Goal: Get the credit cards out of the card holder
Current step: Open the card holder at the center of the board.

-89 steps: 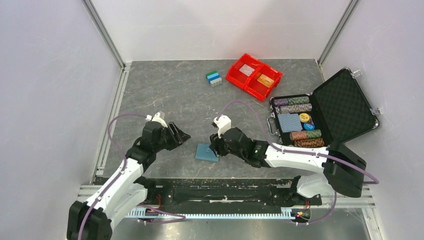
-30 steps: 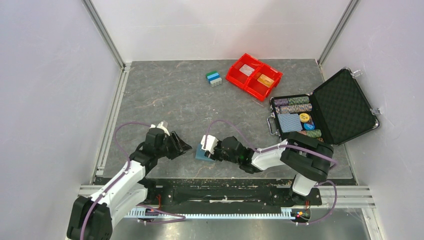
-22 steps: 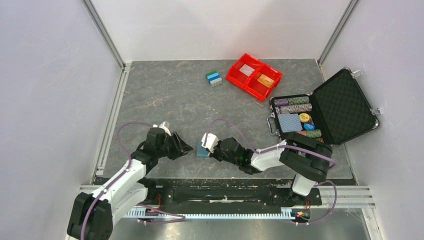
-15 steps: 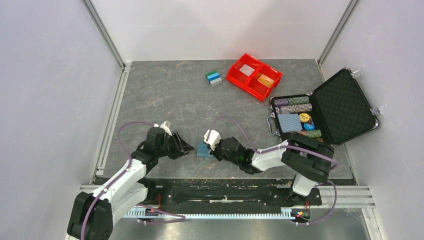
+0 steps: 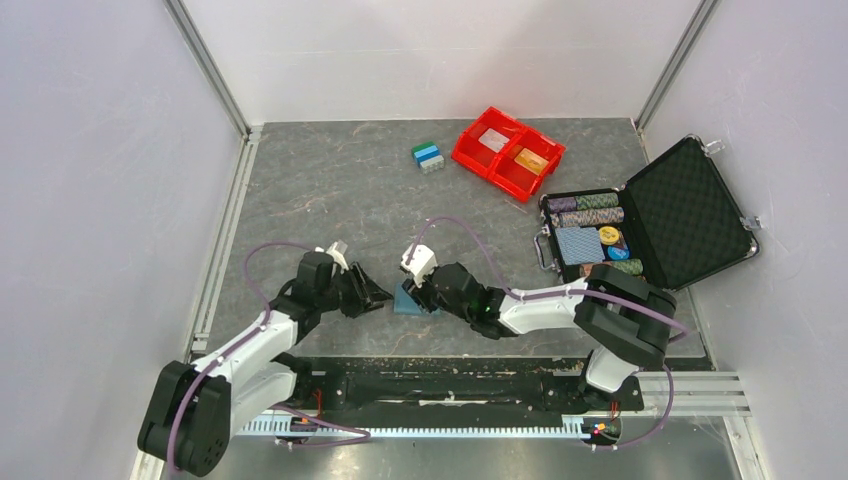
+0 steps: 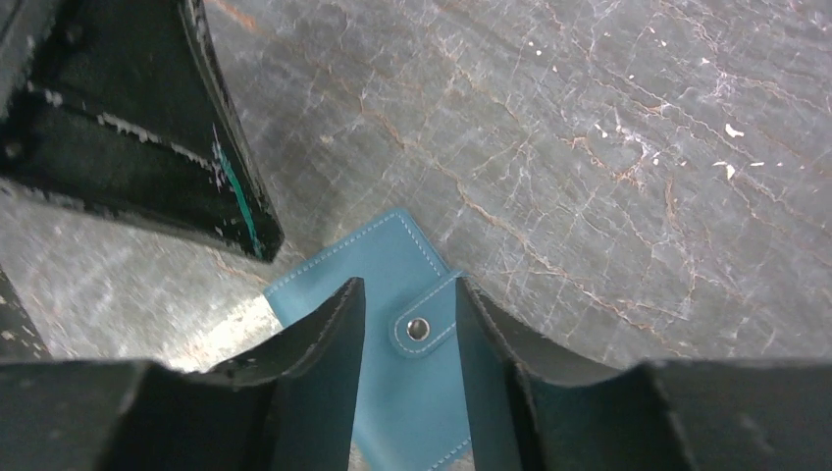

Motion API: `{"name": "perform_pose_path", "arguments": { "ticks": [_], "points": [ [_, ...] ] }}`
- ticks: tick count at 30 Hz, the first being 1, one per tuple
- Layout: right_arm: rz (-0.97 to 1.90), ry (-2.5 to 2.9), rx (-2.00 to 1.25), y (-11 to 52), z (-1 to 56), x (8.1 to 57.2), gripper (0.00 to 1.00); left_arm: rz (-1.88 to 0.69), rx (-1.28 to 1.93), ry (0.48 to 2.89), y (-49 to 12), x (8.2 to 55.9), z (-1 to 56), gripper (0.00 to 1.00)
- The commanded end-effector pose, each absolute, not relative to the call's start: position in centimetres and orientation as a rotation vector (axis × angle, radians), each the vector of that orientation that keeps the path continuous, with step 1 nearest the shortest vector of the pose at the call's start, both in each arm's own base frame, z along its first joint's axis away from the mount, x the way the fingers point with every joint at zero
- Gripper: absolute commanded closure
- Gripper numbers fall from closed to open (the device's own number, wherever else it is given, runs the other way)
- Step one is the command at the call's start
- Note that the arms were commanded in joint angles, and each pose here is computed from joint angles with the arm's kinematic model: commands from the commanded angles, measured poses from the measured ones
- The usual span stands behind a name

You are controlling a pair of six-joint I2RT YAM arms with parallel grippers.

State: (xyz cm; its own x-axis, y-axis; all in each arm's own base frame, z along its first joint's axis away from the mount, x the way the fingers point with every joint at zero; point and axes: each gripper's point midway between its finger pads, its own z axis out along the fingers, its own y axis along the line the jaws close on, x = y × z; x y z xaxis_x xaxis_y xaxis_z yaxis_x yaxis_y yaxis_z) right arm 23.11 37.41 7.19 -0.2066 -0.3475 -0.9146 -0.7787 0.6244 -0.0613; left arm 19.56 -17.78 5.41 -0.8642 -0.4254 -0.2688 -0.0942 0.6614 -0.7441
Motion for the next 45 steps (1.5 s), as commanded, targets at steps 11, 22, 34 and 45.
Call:
{"name": "perform_pose_path", "arguments": {
  "ticks": [11,22,34,45],
  "points": [
    [0.424,1.711,-1.220,37.2,3.3,23.2,0.53,-1.043,-0.470,2.439,-17.3,19.5,4.7,0.53],
    [0.386,1.820,-1.118,35.0,1.3,23.1,1.00,-1.034,-0.454,2.455,-17.3,19.5,4.5,0.53],
    [0.489,1.959,-0.831,35.4,4.7,24.0,1.00,-1.063,-0.429,2.442,-17.6,19.5,5.1,0.52],
    [0.723,2.110,-0.559,35.5,6.2,23.1,1.00,-1.189,-0.350,2.413,-19.4,19.7,7.3,0.51]
  ]
}}
